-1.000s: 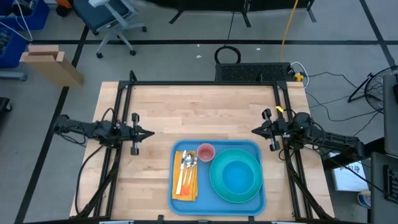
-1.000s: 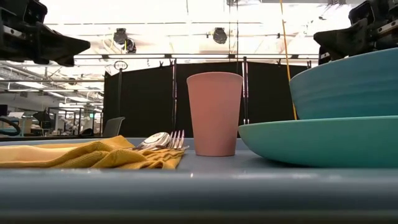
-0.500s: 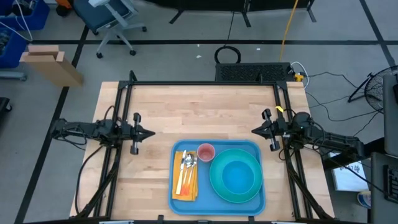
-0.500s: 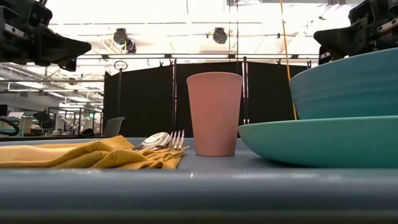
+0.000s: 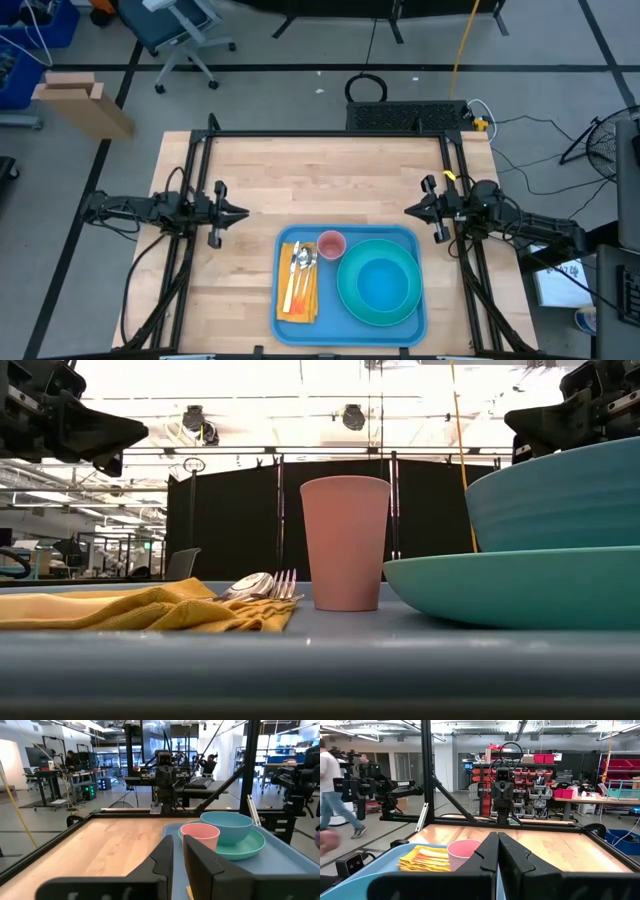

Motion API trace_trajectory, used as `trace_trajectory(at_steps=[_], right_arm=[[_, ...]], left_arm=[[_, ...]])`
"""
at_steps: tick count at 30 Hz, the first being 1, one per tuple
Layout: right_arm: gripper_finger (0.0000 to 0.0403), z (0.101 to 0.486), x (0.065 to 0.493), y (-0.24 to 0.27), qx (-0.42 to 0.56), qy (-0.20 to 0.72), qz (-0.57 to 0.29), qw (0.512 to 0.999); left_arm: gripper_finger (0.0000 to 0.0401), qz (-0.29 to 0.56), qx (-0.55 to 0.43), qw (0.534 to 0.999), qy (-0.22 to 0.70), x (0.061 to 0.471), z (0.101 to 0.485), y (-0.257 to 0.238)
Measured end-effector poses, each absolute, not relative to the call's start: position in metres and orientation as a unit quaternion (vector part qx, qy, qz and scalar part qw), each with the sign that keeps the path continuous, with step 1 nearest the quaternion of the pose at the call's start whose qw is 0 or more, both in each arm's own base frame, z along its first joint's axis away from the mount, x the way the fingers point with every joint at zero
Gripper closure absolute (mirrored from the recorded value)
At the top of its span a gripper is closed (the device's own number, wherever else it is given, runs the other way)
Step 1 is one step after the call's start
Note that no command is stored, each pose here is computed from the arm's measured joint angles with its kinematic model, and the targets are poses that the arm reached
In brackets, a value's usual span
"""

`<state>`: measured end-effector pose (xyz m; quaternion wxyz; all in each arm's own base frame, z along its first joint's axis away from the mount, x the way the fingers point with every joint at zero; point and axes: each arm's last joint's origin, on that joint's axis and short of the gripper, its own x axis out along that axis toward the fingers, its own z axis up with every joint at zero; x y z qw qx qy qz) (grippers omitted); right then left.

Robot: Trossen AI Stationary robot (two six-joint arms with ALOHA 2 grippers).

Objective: Set up tray
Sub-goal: Return to Home Position

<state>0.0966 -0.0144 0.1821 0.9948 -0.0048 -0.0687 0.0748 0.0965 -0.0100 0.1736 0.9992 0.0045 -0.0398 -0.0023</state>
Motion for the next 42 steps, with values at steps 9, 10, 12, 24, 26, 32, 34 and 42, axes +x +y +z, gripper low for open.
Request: trace_trajectory(at_steps=[9, 10, 12, 24, 26, 32, 34, 42], right_arm=[[0.0403, 0.1821, 0.0966, -0.0144, -0.005, -0.069, 0.075, 0.995], [0.0403, 0.1821, 0.0966, -0.0144, -0.005, -0.069, 0.075, 0.995], [0.0403, 0.1821, 0.0966, -0.0144, -0.005, -0.069, 0.075, 0.995], [0.0403, 0.1821, 0.0966, -0.0144, -0.005, -0.069, 0.075, 0.995], [0.0403, 0.1821, 0.0966, -0.0144, -0.005, -0.069, 0.075, 0.995], [0.0403, 0.1821, 0.0966, -0.0144, -0.005, -0.068, 0.075, 0.995], [0.0403, 0.1821, 0.0966, -0.0144, -0.005, -0.068, 0.075, 0.995], [0.0403, 0.1821, 0.0966, -0.0144, -0.005, -0.068, 0.075, 0.995]], left_arm=[[0.0345, -0.002, 0.005, 0.999, -0.041, 0.0965, 0.1738, -0.01], [0.0347, -0.002, 0.004, 0.999, -0.041, 0.0965, 0.1738, -0.01], [0.035, -0.002, 0.004, 0.999, -0.041, 0.0965, 0.1739, -0.01], [0.0364, -0.002, 0.004, 0.999, -0.042, 0.0965, 0.1741, -0.01], [0.0364, -0.003, 0.004, 0.999, -0.042, 0.0965, 0.1741, -0.01], [0.0364, -0.003, 0.005, 0.999, -0.042, 0.0965, 0.1741, -0.01], [0.0364, -0.003, 0.005, 0.999, -0.042, 0.0965, 0.1741, -0.01], [0.0364, -0.003, 0.005, 0.999, -0.043, 0.0965, 0.1743, -0.01]])
